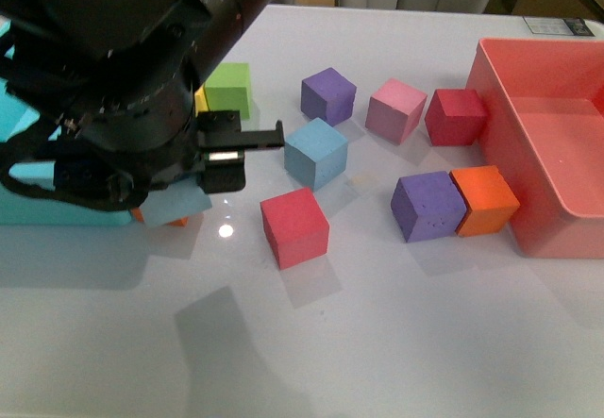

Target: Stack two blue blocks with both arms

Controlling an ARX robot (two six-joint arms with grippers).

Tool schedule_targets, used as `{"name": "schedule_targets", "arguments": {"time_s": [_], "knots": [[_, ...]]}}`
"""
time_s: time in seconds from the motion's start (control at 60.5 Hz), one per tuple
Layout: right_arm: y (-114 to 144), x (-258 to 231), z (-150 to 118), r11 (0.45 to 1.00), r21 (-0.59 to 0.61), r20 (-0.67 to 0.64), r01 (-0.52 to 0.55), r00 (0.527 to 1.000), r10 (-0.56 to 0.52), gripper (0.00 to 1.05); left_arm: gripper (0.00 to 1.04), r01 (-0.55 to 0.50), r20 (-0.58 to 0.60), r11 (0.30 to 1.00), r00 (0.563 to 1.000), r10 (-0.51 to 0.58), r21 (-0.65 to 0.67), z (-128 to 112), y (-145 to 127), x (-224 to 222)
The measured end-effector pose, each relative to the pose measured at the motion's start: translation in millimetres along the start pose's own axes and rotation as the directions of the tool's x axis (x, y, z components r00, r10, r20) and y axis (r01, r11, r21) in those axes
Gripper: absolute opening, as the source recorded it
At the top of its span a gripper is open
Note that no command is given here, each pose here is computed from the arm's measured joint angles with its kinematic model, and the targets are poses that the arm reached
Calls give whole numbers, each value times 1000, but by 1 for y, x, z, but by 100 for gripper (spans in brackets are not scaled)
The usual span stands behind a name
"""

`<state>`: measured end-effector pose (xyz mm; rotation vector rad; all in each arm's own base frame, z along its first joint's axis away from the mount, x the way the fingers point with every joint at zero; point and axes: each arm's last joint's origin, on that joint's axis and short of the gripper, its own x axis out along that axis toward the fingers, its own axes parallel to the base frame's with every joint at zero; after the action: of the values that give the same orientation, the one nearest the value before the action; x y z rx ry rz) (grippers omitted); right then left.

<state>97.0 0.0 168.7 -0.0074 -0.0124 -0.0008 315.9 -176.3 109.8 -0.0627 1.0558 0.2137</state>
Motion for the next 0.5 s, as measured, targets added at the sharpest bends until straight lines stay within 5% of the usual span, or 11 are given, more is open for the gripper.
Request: {"name": "schedule_targets", "arguments": {"time_s": [0.496], "knots": [[0,0,0,1000,0,0,0,1000,0,96,47,131,32,966,989,-142,224,49,-82,1]]}}
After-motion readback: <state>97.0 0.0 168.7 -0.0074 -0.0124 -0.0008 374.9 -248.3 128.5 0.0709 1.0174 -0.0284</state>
